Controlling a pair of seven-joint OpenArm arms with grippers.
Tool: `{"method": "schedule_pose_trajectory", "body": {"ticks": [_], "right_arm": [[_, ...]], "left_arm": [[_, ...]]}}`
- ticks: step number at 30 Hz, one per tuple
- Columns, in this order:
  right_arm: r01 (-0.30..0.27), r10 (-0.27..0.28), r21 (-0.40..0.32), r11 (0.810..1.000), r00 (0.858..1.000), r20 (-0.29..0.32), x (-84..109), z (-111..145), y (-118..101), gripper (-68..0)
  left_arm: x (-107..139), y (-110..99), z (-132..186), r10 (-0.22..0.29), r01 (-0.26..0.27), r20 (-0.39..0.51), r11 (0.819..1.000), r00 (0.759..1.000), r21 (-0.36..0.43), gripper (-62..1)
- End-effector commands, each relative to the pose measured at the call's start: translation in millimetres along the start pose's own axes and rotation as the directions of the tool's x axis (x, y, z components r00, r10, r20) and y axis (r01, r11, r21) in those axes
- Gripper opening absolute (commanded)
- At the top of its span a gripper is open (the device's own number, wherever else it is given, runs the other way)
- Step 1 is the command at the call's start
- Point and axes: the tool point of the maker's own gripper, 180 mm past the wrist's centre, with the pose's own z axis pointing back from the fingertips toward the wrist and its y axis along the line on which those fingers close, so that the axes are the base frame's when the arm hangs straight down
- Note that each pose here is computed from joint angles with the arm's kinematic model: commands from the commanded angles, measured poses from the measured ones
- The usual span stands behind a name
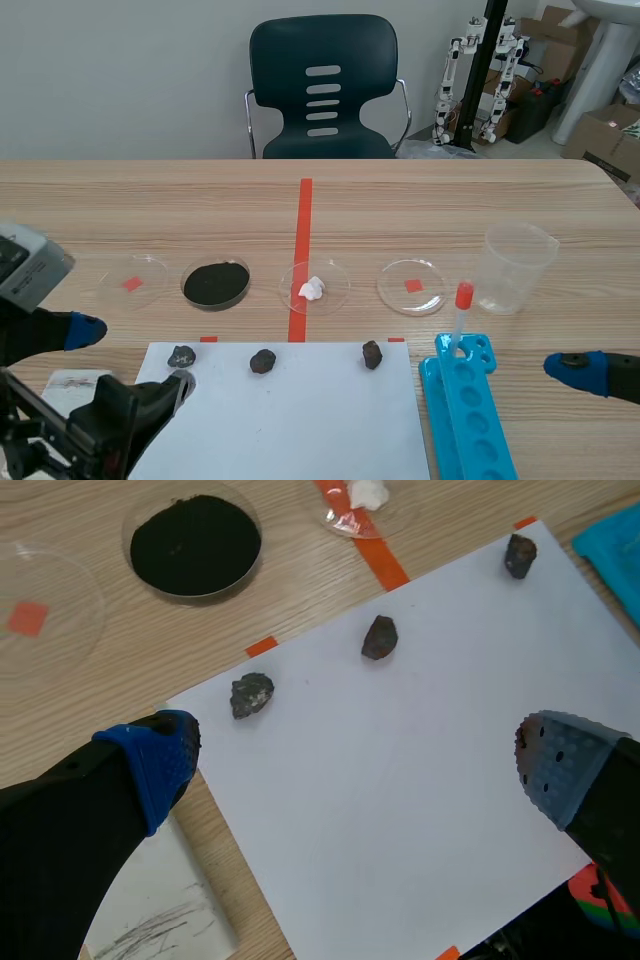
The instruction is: Pick up the left mineral with the left hand
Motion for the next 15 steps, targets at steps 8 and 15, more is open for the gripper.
{"method": "schedule_pose_trajectory", "body": {"ticks": [8,15], "right_arm": [[-0.011,0.011,-0.011,1.000,1.000,0.026,6.4,-0.7,-4.9,-8.4],[-0.011,0.011,-0.011,1.000,1.000,0.026,6.4,-0.7,-4.9,-8.4]], "left_arm": [[9.9,27.6,-35.1,0.144,-0.125,-0.083,0.972,0.986,0.201,1.4],[1.1,31.8,-56.2,0.224,-0.172,-0.164,0.943,0.961,0.284,1.4]]}}
